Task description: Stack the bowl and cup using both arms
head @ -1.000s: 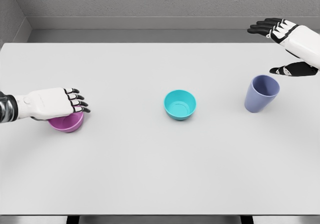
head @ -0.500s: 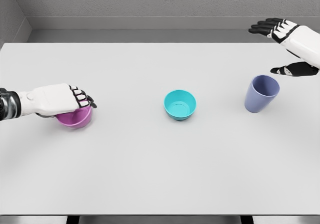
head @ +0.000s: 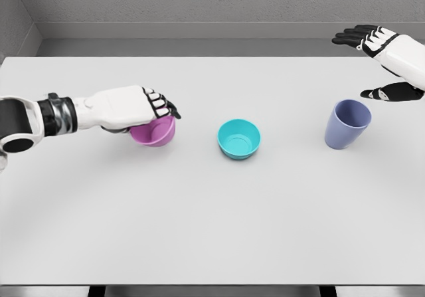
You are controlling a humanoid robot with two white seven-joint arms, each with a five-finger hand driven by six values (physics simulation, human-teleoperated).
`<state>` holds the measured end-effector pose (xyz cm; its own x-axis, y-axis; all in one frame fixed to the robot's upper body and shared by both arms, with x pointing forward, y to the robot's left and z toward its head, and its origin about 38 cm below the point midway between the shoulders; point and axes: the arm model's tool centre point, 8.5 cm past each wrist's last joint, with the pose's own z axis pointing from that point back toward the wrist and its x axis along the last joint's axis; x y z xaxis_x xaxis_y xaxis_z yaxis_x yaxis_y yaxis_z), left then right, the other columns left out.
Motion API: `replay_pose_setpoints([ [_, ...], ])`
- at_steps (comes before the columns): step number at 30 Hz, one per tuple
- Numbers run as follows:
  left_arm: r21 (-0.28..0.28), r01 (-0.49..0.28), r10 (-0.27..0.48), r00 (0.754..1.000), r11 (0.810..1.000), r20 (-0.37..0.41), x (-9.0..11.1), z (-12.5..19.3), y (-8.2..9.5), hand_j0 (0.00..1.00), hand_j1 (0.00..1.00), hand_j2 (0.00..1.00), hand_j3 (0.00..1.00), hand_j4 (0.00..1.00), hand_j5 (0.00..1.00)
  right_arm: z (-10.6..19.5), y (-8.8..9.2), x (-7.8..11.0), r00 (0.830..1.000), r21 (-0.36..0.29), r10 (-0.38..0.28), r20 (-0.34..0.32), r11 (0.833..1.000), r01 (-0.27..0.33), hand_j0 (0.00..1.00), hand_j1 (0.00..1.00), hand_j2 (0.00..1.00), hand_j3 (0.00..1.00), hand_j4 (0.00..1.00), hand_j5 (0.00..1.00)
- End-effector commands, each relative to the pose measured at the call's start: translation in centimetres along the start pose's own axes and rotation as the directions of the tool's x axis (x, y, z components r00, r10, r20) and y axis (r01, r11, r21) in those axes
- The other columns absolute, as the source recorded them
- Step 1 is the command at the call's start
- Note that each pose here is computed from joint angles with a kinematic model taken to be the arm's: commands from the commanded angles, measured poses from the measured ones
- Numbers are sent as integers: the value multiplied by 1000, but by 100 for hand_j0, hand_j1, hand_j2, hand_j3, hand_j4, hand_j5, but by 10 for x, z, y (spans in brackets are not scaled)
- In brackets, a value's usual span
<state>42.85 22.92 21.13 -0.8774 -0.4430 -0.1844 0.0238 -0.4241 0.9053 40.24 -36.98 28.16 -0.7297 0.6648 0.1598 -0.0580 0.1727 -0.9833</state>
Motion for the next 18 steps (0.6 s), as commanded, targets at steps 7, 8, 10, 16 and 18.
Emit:
replay_pose_setpoints([
  [7, 91, -7, 0, 997, 996, 80, 21, -45, 27, 58, 58, 58, 58, 58, 58, 0, -1, 0, 1000, -4, -4, -1, 1000, 4, 100, 100, 100, 100, 100, 100],
  [8, 104, -6, -4, 996, 995, 90, 24, -50, 32, 58, 58, 58, 58, 58, 58, 0, -1, 0, 1000, -4, -4, -1, 1000, 4, 100, 100, 100, 100, 100, 100],
  [10, 120, -13, 0, 995, 993, 102, 26, -61, 38, 59, 59, 59, 59, 59, 59, 0, -1, 0, 1000, -4, -4, -1, 1000, 4, 100, 100, 100, 100, 100, 100],
  [16, 140, -23, 6, 992, 990, 125, 32, -85, 48, 59, 59, 59, 59, 59, 59, 0, -1, 0, 1000, -4, -4, -1, 1000, 4, 100, 100, 100, 100, 100, 100],
  [18, 134, -24, 6, 991, 991, 131, 33, -91, 49, 59, 59, 59, 59, 59, 59, 0, -1, 0, 1000, -5, -5, 0, 1000, 5, 100, 100, 100, 100, 100, 100],
])
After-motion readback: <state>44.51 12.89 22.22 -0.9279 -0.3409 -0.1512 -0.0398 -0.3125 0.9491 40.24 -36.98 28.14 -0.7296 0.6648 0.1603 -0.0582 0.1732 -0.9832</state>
